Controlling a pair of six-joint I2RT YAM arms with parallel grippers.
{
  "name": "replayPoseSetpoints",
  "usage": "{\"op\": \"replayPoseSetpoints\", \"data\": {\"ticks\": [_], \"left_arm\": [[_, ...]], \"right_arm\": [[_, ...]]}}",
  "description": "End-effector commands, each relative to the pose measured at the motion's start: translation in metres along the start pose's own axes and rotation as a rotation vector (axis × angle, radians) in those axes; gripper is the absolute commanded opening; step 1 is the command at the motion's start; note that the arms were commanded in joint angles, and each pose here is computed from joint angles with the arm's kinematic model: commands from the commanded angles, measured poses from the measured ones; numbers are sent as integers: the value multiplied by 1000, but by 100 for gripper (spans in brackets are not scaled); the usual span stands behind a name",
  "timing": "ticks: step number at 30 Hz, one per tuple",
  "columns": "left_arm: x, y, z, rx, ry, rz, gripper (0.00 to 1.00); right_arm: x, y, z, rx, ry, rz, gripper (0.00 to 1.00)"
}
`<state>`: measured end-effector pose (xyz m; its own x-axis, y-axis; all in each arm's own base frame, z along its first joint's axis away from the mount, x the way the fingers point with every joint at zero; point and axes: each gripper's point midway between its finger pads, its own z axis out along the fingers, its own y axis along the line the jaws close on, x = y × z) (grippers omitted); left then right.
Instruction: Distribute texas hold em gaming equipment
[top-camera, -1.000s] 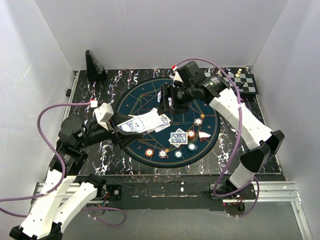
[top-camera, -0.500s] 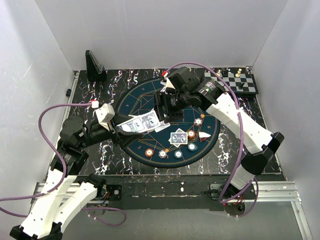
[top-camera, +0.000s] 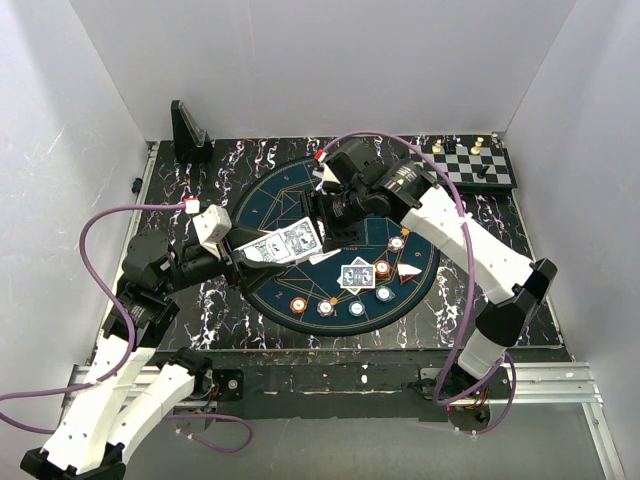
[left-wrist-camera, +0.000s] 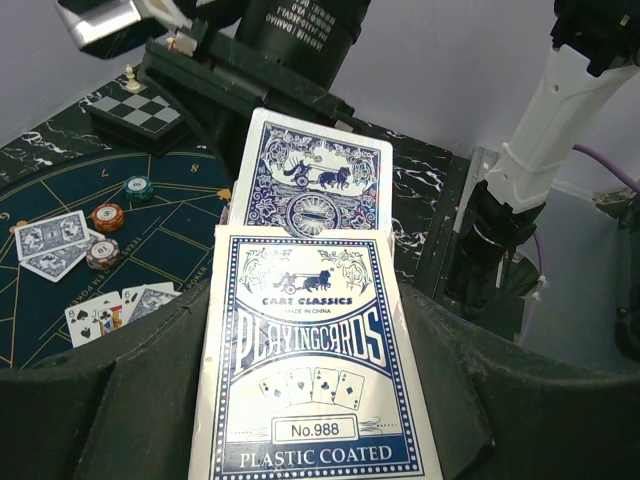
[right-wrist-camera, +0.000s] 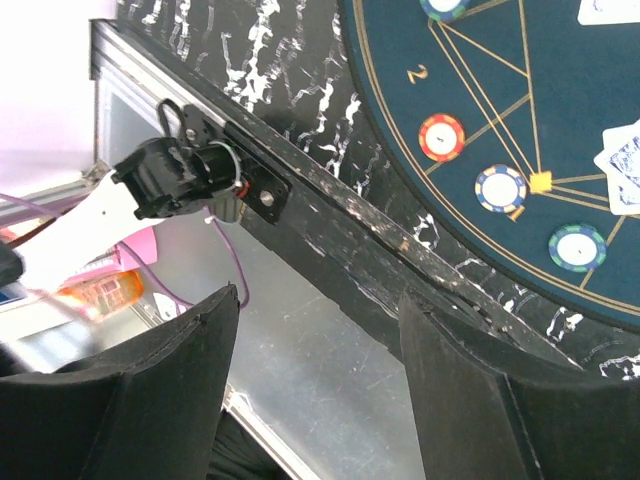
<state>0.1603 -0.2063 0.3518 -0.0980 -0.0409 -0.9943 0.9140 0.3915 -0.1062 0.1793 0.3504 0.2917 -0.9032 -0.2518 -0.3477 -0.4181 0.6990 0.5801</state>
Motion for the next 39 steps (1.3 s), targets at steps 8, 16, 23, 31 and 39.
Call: {"op": "replayPoseSetpoints", "data": {"ticks": [8,16,23,31,39], "left_arm": [[-24,-11,-6,19,-68,28,0],[-23,-6,-5,0,-69,30,0],[-22,-6,-3,14,-64,31,0],[-19,-7,-3,20,-55,26,0],[-17,-7,-4,14,-53,31,0]], "right_arm": [[-19,-46,-53,139,-134,53,75],[-6,-22,-54,118,-131,1,75],[-3,-2,-37,164,-80,-89,74],[-7,1,-36,182,-90,-124,74],[-20,-32,-82,199,-220,-1,81]]}}
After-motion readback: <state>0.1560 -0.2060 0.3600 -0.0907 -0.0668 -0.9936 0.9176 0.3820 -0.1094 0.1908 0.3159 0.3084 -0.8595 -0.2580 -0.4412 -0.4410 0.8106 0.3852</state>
